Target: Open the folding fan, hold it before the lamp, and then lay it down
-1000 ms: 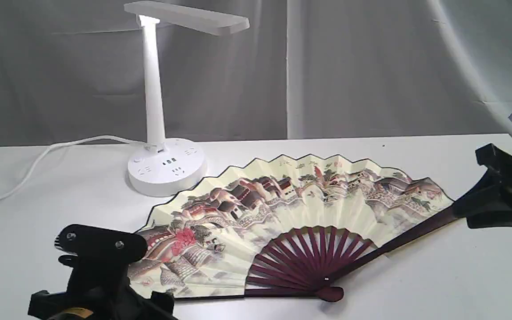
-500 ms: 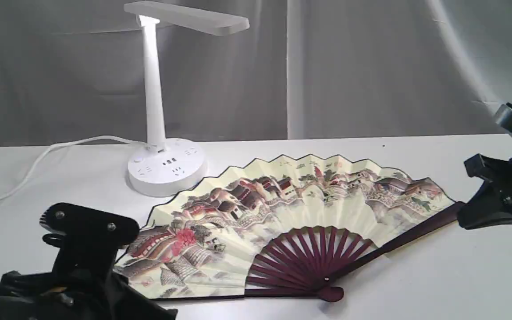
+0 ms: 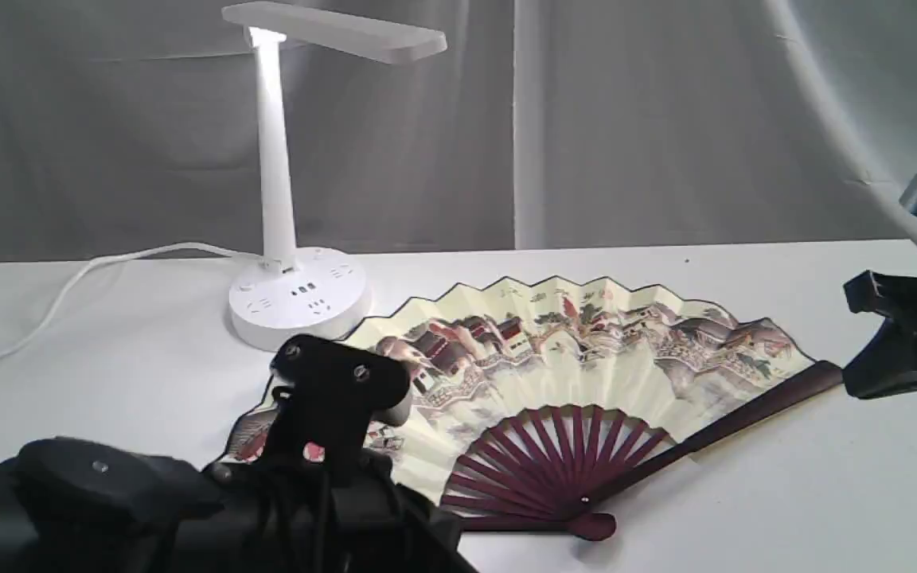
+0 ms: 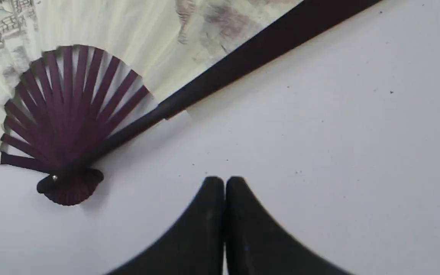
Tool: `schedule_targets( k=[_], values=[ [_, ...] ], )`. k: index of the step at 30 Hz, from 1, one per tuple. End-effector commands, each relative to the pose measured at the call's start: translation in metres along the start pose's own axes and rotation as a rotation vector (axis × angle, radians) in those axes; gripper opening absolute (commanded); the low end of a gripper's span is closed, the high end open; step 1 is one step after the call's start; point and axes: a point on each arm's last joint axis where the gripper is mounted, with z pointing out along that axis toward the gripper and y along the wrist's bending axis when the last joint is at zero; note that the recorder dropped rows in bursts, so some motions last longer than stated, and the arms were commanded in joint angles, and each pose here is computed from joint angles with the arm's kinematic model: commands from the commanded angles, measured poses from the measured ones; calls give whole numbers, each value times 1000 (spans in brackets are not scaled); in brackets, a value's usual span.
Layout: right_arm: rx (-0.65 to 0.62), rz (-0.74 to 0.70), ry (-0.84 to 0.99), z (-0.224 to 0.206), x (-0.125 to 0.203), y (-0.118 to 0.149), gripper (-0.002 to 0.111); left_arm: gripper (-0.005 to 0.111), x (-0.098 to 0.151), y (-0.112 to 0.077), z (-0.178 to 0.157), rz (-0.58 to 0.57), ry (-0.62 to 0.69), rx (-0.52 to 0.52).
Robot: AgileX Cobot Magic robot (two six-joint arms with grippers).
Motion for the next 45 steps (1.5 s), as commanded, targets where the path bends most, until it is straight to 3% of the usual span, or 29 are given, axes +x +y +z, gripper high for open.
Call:
schedule_targets(
  k=[1,4,8,12,14,16,20,23,26,28,33,39,45],
  values=[
    [10,-18,17,-2,2,2,0,1,-17,-7,-4,58,-53,30],
    [10,-18,17,-2,2,2,0,1,-34,-16,-7,-16,-97,90],
    [14,-18,12,-2,1,1,0,1,-45,-45,-16,-168,-71,392],
    [15,-16,9,-3,1,1,0,1,-44,-67,-29,-93,-9,651],
    [15,-16,9,-3,1,1,0,1,-41,-72,-33,-18,67,693],
    [15,-16,9,-3,1,1,0,1,-36,-70,-34,57,173,656],
    [15,-16,9,-3,1,1,0,1,-31,-53,-32,149,359,415],
    [17,-12,13,-3,2,0,0,1,-34,-39,-31,156,395,234],
    [55,16,24,-6,3,-1,0,1,-35,-24,-29,176,402,122],
    [111,25,23,-11,4,-3,0,1,-39,-10,-29,117,399,82],
    [205,45,-14,-28,5,-1,0,0,-52,48,-32,-44,364,-22],
    [311,-43,6,-29,6,26,0,0,-58,117,-47,-227,319,-148],
    [390,-122,18,-24,9,59,0,0,-50,165,-66,-383,339,-238]
  ],
)
